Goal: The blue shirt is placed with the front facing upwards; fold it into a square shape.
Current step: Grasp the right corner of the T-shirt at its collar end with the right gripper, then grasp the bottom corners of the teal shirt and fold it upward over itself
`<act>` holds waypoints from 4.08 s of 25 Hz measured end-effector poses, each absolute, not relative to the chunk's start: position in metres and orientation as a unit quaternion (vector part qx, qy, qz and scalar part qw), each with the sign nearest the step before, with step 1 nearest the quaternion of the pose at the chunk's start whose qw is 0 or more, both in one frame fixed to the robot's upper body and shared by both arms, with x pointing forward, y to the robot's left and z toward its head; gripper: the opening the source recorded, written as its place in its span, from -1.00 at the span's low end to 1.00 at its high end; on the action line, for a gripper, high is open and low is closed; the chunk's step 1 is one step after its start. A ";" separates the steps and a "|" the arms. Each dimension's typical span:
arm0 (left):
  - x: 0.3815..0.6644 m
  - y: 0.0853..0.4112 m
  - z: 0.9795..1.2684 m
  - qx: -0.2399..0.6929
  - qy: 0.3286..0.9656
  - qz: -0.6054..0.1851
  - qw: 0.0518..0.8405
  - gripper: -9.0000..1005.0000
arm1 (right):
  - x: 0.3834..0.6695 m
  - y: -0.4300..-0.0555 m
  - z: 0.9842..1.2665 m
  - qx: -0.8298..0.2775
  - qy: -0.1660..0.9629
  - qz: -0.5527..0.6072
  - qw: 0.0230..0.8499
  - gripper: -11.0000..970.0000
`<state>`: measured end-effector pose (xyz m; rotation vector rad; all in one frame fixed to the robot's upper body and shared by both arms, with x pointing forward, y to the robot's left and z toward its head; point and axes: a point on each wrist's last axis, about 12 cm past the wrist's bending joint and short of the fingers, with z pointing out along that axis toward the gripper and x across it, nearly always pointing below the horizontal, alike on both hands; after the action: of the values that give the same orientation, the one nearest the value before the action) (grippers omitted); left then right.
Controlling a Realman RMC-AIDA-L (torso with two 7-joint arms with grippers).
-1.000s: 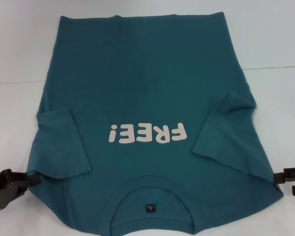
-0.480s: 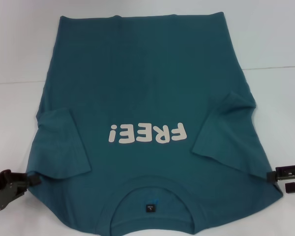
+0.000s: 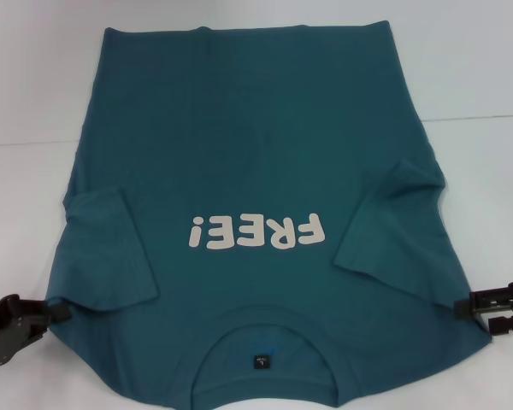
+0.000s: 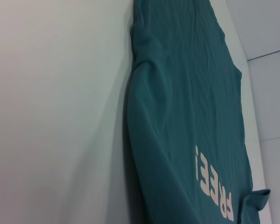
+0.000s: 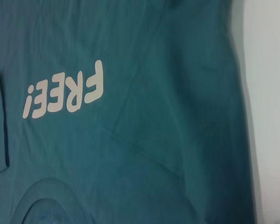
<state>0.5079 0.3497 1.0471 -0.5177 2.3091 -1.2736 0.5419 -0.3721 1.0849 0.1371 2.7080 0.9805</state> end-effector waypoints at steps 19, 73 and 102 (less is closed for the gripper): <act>0.508 0.350 1.046 -0.190 0.837 -0.460 0.226 -0.91 | 0.562 -0.338 1.088 0.007 0.912 0.383 0.148 0.90; 0.504 0.354 1.058 -0.109 0.867 -0.441 0.204 -0.90 | 0.563 -0.340 1.101 -0.043 0.932 0.346 0.103 -0.90; 0.443 0.364 1.058 -0.062 0.889 -0.447 0.082 -0.91 | 0.524 -0.349 1.102 -0.096 0.936 0.338 -0.003 -0.90</act>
<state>0.4434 0.3642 1.0585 -0.1841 2.6560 -1.3346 0.5240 -0.3494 1.1019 -0.3028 2.9467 1.0649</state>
